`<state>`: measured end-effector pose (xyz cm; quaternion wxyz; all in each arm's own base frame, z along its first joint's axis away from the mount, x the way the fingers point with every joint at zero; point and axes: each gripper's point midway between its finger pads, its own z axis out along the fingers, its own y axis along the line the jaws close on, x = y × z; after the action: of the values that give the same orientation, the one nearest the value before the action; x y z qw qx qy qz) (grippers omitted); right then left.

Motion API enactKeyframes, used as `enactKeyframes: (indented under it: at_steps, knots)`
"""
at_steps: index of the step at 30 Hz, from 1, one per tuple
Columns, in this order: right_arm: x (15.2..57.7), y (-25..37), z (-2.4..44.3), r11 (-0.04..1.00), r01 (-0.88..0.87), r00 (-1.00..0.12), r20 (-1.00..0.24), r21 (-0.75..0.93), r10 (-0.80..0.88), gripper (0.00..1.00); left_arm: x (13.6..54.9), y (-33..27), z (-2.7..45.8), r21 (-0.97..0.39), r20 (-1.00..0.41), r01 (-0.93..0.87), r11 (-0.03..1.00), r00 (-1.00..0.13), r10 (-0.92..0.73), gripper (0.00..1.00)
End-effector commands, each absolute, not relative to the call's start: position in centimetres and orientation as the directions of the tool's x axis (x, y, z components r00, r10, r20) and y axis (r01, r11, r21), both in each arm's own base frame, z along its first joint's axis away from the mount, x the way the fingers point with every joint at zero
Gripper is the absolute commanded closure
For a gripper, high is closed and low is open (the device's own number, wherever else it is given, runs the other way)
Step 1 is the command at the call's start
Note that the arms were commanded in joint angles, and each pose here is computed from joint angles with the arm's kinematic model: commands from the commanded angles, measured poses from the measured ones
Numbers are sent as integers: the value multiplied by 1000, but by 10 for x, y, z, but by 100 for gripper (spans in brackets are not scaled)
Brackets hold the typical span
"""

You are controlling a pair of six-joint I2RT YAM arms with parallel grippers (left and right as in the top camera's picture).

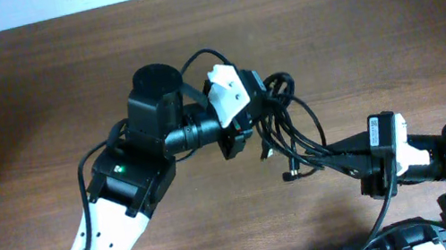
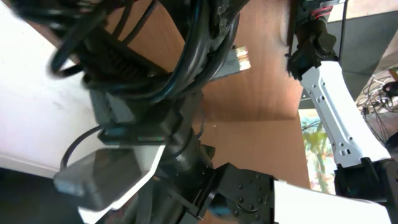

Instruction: Untangle cables

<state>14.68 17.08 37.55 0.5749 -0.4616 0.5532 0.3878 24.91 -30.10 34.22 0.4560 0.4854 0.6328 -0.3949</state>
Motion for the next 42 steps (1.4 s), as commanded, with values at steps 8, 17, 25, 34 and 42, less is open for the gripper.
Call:
enactKeyframes:
  at_steps: [8, 17, 25, 34, 42]
  knots:
    - [140, 171, 383, 256, -959, 112, -992, -123, -60, 96, 283, -288, 367, -264, -941, 856, 444, -330, 76, 100]
    - [140, 171, 383, 257, -958, 113, -992, -124, -60, 96, 293, -282, 365, -348, -911, 788, 508, -412, 14, 100]
    - [140, 171, 383, 257, -958, 113, -992, -125, -60, 96, 293, -282, 365, -349, -910, 787, 509, -413, 15, 68]
    - [140, 171, 383, 257, -958, 112, -992, -124, -60, 96, 292, -281, 359, -359, -901, 779, 514, -434, 28, 43]
    - [140, 171, 383, 257, -958, 113, -992, -124, -60, 96, 326, -225, 303, -248, -840, 494, 833, -538, 69, 3]
